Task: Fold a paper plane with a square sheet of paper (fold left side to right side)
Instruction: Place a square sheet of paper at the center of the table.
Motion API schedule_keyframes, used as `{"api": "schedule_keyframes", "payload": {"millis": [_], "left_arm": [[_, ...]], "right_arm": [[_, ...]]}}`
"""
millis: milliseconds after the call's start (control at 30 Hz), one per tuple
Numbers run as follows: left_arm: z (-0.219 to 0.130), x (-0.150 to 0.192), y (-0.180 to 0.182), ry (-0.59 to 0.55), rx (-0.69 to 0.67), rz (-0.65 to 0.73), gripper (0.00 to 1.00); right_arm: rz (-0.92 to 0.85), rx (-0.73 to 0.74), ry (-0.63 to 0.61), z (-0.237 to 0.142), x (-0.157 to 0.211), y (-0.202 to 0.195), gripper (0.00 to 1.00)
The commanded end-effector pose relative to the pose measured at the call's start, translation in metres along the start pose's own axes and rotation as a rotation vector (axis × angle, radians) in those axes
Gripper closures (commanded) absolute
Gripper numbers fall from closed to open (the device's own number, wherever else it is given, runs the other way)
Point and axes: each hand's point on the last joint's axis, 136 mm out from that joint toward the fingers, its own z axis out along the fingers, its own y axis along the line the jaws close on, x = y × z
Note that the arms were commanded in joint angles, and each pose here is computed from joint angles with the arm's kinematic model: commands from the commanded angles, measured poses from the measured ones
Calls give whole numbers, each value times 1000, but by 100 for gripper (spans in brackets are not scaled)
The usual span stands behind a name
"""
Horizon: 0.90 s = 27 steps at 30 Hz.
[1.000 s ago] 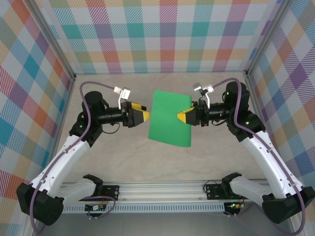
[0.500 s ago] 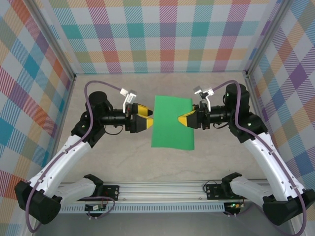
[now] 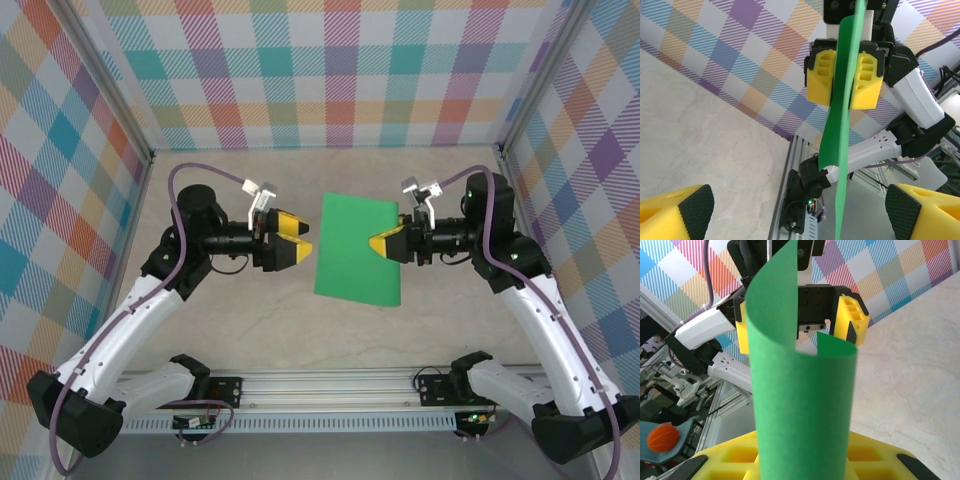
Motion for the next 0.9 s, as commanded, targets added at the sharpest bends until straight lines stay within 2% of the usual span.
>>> {"api": "schedule_keyframes", "payload": {"millis": [0, 233, 333, 400, 467, 567, 633, 667, 700, 767, 867], "left_arm": [[1, -9, -19, -8, 50, 57, 8], [15, -4, -26, 25, 101, 64, 9], [19, -4, -27, 32, 111, 65, 15], [22, -3, -27, 38, 117, 63, 24], [25, -2, -25, 43, 118, 56, 39], [28, 1, -20, 51, 107, 41, 70], [30, 2, -10, 46, 62, 19, 92], [30, 4, -4, 47, 29, 3, 99], [31, 8, 7, 53, -17, -22, 100], [31, 20, 28, 72, -105, -85, 100], [32, 44, 55, 96, -159, -208, 100]], "right_arm": [[-50, -49, -21, -2, -13, 13, 73], [-36, -63, -19, 5, -16, 8, 72], [-35, -64, -16, 9, -16, 6, 72], [-33, -62, -15, 10, -16, 4, 72], [-28, -57, -14, 11, -16, 2, 72], [-17, -49, -12, 13, -15, -1, 68], [-7, -16, -12, 13, -13, -7, 62], [-1, 15, -10, 13, -11, -12, 59], [7, 50, -3, 12, -8, -18, 55], [31, 158, 2, 8, -2, -34, 39], [94, 339, 9, -3, 12, -66, 15]]}}
